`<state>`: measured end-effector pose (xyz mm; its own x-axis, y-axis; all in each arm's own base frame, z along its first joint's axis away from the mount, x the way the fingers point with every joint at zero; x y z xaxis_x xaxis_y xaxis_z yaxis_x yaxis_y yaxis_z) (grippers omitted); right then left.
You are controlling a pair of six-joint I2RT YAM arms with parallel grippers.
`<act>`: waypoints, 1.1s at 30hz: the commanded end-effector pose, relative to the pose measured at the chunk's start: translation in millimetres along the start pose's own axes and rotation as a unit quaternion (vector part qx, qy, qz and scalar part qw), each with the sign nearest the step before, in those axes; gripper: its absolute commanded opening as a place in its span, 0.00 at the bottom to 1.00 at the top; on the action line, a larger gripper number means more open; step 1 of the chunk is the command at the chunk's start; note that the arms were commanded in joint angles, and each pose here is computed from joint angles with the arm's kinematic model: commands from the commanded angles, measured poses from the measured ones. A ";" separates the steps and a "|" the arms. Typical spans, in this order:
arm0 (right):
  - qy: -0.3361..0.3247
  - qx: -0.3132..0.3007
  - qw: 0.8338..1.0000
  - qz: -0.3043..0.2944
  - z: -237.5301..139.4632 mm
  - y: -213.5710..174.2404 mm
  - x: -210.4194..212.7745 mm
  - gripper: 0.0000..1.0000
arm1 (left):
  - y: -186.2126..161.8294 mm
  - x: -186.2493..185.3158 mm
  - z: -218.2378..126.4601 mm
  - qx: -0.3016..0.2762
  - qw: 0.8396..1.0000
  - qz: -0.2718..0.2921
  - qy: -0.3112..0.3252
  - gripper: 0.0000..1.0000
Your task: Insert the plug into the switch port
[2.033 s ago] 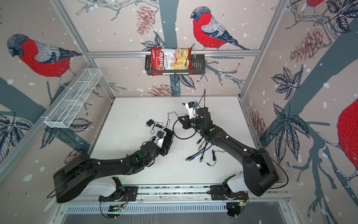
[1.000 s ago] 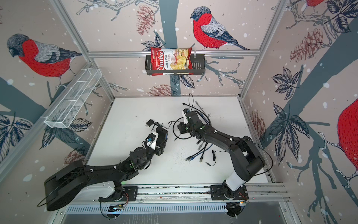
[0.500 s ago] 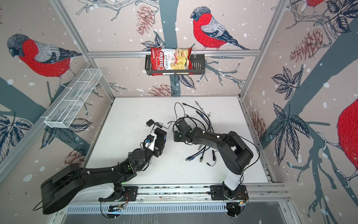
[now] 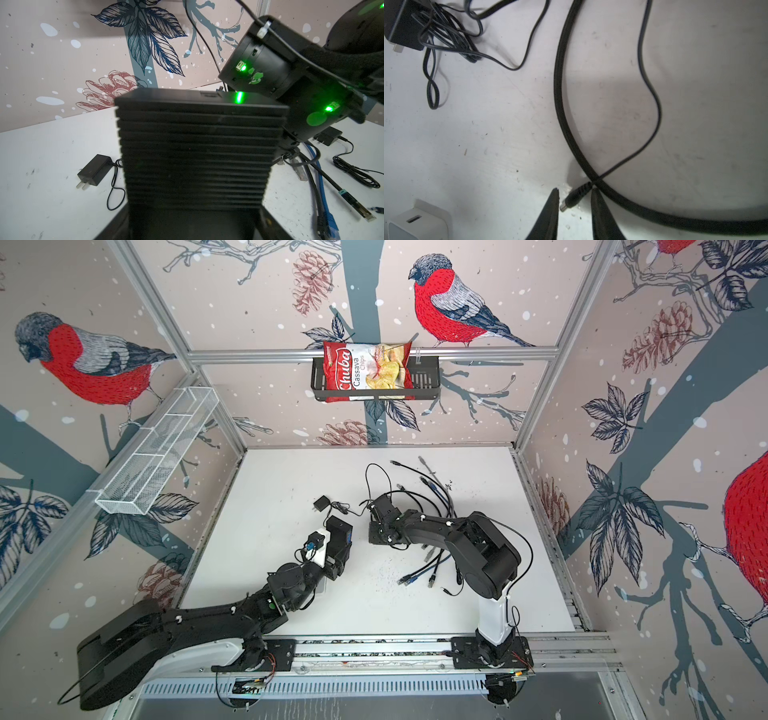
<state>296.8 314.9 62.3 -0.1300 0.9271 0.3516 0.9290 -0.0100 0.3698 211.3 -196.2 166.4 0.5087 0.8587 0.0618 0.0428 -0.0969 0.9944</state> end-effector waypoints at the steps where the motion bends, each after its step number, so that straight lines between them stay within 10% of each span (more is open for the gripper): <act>1: -0.017 0.001 1.000 0.007 4.5 2.4 -3.4 0.28 | 9.0 1.5 -1.8 -0.021 1.000 -0.001 0.003 0.48; 16: -0.140 0.002 0.990 -0.015 7.5 8.1 -33.2 0.24 | 11.0 2.0 -3.2 -0.029 1.000 -0.004 0.003 0.48; 33: -0.105 0.006 0.994 -0.013 5.7 14.3 -33.4 0.00 | 11.7 -1.1 1.5 -0.026 1.000 0.001 -0.002 0.46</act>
<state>324.0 292.4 55.0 -0.0703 0.9863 0.1492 0.9146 0.0041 0.4043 210.9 -196.0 163.8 0.5107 0.8558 0.0821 0.0378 -0.1177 0.9923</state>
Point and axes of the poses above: each gripper's point midway between its finger pads, its own z axis out along the fingers, its own x axis along the line the jaws close on, y = z × x, the point moved 4 cm from there along -z, back along the fingers, and after that the axes turned 4 degrees about z, right-handed, at the moved point
